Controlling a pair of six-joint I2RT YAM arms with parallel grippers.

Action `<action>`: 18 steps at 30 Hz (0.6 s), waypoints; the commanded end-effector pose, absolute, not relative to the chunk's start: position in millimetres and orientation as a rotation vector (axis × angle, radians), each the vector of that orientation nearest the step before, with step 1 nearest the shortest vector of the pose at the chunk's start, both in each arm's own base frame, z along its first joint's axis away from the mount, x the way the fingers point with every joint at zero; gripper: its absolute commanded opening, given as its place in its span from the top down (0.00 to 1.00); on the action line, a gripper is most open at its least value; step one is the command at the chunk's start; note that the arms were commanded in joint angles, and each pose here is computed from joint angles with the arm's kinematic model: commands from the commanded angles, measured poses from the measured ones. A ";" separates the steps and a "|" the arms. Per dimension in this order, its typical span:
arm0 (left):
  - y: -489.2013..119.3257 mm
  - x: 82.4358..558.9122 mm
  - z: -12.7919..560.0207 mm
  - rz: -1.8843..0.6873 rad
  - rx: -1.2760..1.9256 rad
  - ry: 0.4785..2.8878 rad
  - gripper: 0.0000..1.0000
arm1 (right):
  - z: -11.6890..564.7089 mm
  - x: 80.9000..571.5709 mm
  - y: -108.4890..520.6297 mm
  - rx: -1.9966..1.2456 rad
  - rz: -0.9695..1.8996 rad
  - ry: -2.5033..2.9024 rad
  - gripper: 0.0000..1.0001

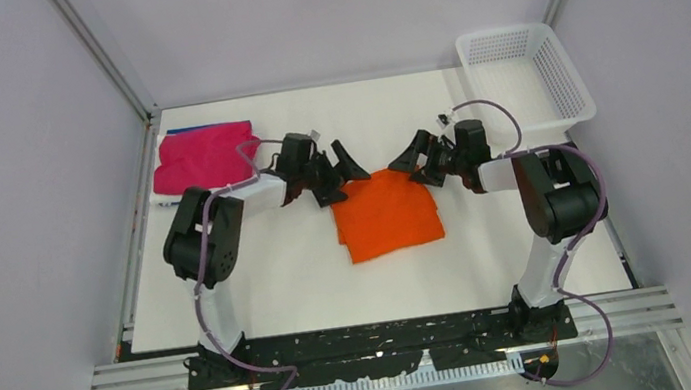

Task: Fold and stack the t-shirts
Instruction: Smooth out wrinkles on the folded tshirt

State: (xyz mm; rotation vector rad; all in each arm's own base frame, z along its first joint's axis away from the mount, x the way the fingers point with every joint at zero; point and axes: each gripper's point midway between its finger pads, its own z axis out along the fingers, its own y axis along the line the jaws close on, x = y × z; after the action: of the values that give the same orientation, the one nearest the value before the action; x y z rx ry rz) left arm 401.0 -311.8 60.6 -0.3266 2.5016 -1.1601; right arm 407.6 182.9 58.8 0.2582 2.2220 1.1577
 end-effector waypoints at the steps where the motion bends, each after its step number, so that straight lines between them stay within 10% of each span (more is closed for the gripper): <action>1: -302.6 345.4 55.5 -1.078 -0.284 2.560 0.00 | 29.4 361.5 160.7 0.257 1.006 2.381 0.05; 18: -275.3 311.8 129.8 -0.830 -0.087 2.396 0.00 | 153.9 335.5 131.5 0.111 0.784 2.162 0.05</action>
State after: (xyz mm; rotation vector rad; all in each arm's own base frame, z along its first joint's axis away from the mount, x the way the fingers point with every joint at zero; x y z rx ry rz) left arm 319.1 -296.4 97.6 -0.1735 2.4792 -0.9869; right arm 333.1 150.6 96.1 0.1443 2.3066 0.9201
